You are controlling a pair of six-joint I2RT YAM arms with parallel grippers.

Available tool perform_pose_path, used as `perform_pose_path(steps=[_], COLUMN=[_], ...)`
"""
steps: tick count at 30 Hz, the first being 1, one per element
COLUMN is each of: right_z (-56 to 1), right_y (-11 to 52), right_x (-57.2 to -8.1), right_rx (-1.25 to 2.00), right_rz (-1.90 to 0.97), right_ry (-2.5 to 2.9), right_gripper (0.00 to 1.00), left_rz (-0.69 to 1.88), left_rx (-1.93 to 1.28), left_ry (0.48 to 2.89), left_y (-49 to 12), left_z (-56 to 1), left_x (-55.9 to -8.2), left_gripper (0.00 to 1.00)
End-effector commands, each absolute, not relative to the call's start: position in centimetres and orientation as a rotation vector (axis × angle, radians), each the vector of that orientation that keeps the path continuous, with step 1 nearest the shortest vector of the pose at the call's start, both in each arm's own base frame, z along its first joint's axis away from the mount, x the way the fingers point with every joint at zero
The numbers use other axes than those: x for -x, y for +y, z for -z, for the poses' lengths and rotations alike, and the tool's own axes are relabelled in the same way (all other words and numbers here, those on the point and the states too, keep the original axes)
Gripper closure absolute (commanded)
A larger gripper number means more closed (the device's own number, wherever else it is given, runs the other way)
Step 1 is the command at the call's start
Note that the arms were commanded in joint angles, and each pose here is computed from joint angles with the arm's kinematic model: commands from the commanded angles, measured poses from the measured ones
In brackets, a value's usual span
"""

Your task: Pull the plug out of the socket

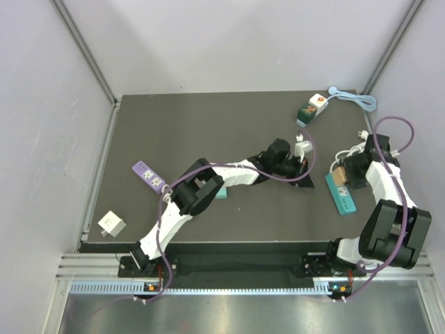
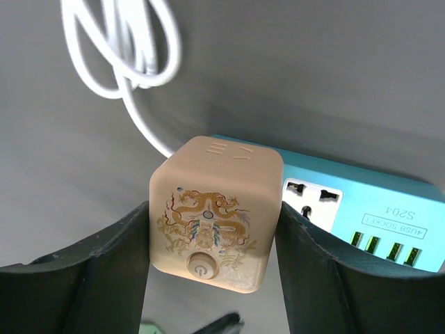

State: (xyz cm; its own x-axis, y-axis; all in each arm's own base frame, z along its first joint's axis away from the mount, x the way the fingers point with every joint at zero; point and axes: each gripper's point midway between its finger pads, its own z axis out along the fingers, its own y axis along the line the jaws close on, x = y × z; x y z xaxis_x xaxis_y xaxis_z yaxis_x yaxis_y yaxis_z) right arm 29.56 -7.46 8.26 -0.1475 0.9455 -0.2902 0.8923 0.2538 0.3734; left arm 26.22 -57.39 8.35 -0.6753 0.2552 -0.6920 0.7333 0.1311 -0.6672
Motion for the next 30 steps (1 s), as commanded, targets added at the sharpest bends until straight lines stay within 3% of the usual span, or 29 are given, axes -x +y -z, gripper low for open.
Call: perform_pose_path(steps=[1, 3, 5, 6, 8, 9, 11, 16, 19, 21, 22, 23, 25, 26, 28, 29, 30], right_z=[-11.0, -11.5, -12.3, -12.6, -13.3, -13.4, -13.4, -13.5, -14.0, -13.5, -13.3, -13.1, -12.3, -12.0, -11.1, -10.6, -9.9], right_y=[-6.4, -6.0, -6.1, -6.2, -6.3, -6.4, -6.1, -6.6, -8.0, -8.6, -8.6, -8.7, -8.4, -7.7, -7.5, -7.3, -7.2], right_x=[-33.3, -33.8, -33.9, -33.8, -33.6, -33.5, -33.2, -30.8, -28.6, -27.3, -26.5, -26.2, -26.0, -26.3, -26.5, -26.5, -26.7], right_rx=[-1.614, -1.578, -1.508, -1.483, -1.372, -1.334, -1.208, -1.068, -1.051, -1.063, -1.070, -1.081, -1.088, -1.066, -1.056, -1.052, -1.058], right_rz=[-0.270, -0.299, -0.288, -0.275, -0.247, -0.232, -0.222, -0.143, -0.018, 0.053, 0.063, 0.079, 0.048, -0.005, -0.024, -0.038, -0.044], right_ry=[1.990, 2.004, 2.037, 2.050, 2.098, 2.122, 2.206, 2.281, 2.245, 2.227, 2.212, 2.201, 2.195, 2.210, 2.240, 2.259, 2.284], right_gripper=[0.73, 0.60, 0.50, 0.33, 0.23, 0.07, 0.01, 0.00, 0.09, 0.23, 0.30, 0.45, 0.55, 0.74, 0.93, 1.00, 1.00], left_rz=[1.627, 1.627, 1.589, 1.577, 1.562, 1.571, 1.597, 1.647, 1.622, 1.612, 1.623, 1.602, 1.587, 1.550, 1.518, 1.506, 1.502], left_rx=[-0.857, -0.851, -0.859, -0.864, -0.862, -0.866, -0.846, -0.776, -0.729, -0.693, -0.670, -0.628, -0.610, -0.582, -0.607, -0.604, -0.620], left_ry=[1.893, 1.901, 1.930, 1.932, 1.971, 1.973, 1.995, 2.028, 2.040, 2.030, 2.035, 2.040, 2.046, 2.058, 2.068, 2.048, 2.028], left_y=[-55.0, -54.4, -53.9, -53.8, -53.7, -53.7, -53.8, -54.5, -55.6, -56.4, -56.9, -57.2, -58.5, -59.0, -60.6, -61.4, -62.0], left_z=[-14.9, -15.3, -15.4, -15.7, -15.3, -15.5, -15.7, -17.3, -18.2, -18.8, -19.0, -18.9, -18.6, -18.1, -17.7, -17.9, -18.0], left_x=[-29.5, -30.0, -30.4, -30.5, -30.4, -30.3, -30.1, -29.8, -29.8, -30.0, -29.7, -30.2, -30.3, -30.8, -30.8, -31.2, -31.0], left_gripper=[1.00, 1.00, 0.91, 0.85, 0.71, 0.67, 0.58, 0.52, 0.43, 0.34, 0.33, 0.30, 0.29, 0.29, 0.29, 0.29, 0.29])
